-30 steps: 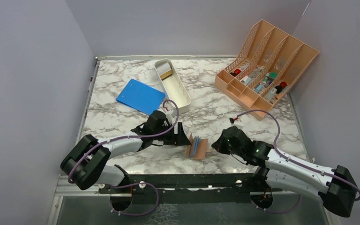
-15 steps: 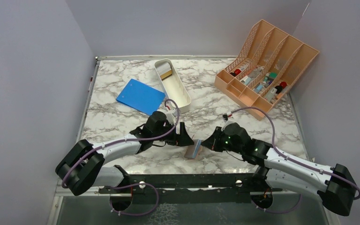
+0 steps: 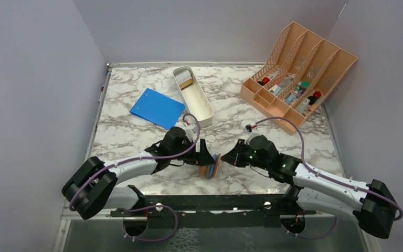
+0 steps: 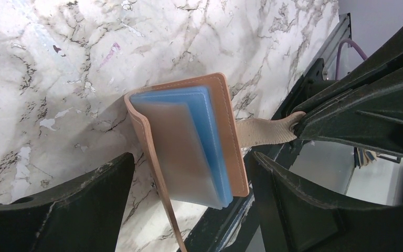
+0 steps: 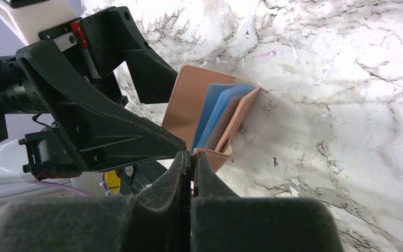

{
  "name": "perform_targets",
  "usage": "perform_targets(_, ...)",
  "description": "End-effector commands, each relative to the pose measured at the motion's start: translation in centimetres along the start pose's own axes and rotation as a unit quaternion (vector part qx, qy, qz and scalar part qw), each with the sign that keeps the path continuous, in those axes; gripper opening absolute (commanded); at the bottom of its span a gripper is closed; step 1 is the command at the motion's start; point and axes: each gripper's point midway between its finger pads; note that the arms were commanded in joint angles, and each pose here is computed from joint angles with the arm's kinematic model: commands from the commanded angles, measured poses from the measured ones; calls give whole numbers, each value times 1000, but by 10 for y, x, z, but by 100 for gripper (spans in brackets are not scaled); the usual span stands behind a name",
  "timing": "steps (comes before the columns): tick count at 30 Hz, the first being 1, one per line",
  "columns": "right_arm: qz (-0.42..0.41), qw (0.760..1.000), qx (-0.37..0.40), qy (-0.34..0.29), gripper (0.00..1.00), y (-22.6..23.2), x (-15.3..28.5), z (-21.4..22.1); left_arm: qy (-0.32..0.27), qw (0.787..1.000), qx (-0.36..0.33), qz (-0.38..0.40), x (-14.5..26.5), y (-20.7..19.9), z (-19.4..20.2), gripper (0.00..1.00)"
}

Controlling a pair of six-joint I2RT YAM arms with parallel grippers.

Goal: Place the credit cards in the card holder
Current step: Open the card holder at the center of the board.

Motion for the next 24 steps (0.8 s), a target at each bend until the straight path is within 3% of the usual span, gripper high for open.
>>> perform_targets(1,-10,1000,10,-17,1,12,1,-12,-1,1000,-10,-10,0,5,1,83)
perform_targets(24,-15,1000,17,-13,1,21,-1,-15,-11,999,-22,-31,2,6,-10,81)
Point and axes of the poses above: each gripper's point midway between its finger pads, its own x axis back along the fingers, its own y axis along the line the jaws close on, z = x × y, and after that the axes turned 8 degrees about -x, right-handed
